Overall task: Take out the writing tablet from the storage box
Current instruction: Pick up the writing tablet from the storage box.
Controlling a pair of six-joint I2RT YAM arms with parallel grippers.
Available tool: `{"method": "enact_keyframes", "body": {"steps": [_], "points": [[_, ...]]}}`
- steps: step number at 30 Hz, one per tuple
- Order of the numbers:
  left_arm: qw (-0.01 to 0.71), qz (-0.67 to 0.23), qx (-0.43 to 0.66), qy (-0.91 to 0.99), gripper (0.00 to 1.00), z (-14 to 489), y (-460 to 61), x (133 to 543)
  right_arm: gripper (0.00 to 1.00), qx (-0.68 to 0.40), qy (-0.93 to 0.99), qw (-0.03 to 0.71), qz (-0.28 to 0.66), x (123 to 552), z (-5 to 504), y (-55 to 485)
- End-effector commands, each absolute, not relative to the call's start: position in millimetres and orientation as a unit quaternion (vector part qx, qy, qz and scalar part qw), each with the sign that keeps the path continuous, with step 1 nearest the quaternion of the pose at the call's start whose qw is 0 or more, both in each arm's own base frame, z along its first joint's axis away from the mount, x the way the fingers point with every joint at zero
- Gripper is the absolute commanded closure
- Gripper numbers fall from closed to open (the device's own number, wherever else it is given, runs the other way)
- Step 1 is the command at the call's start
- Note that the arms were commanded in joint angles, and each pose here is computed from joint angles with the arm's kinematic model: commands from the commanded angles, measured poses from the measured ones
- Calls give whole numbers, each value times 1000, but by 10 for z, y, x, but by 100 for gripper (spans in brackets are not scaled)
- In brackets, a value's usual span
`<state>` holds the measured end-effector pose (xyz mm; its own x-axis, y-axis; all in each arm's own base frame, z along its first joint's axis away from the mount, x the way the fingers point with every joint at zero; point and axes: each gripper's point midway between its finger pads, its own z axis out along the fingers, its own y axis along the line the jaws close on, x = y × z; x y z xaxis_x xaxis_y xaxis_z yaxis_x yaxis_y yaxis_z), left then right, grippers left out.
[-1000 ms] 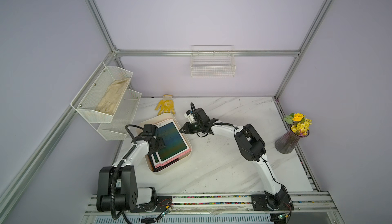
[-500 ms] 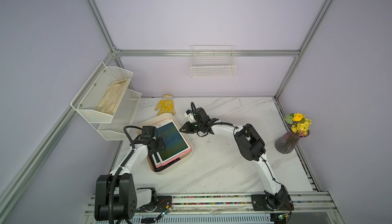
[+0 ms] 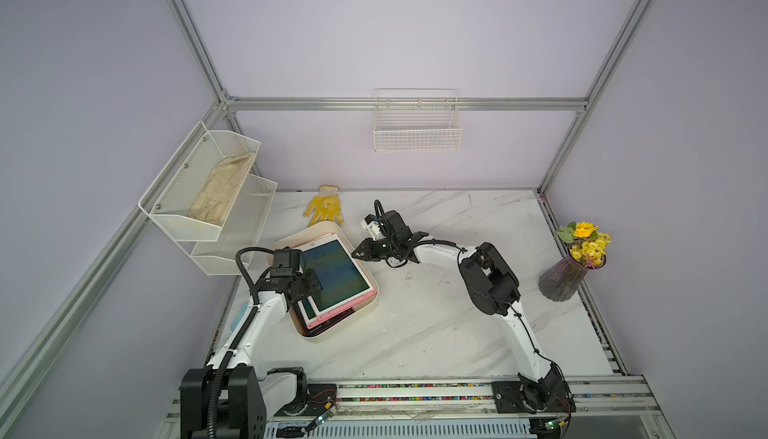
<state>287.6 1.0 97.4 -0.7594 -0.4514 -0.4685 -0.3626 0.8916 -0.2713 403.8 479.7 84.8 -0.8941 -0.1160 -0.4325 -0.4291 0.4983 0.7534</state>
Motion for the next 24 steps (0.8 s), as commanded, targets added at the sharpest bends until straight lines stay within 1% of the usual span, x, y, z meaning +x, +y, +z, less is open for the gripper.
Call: {"method": "enact_keyframes", "body": {"steps": [1, 11, 14, 18, 24], "points": [[301, -163, -183, 922, 47, 1105, -299, 2978, 77, -181, 838, 124, 500, 3769, 740, 4945], [310, -174, -183, 916, 49, 1148, -324, 2998, 77, -185, 832, 126, 508, 3767, 814, 4963], [315, -185, -184, 912, 52, 1171, -352, 3027, 77, -189, 828, 126, 512, 3756, 842, 4974], [329, -199, -181, 905, 52, 1235, -385, 3070, 77, -191, 825, 123, 518, 3741, 872, 4981], [326, -198, -179, 907, 53, 1214, -387, 3092, 77, -188, 820, 119, 527, 3715, 920, 4987]]}}
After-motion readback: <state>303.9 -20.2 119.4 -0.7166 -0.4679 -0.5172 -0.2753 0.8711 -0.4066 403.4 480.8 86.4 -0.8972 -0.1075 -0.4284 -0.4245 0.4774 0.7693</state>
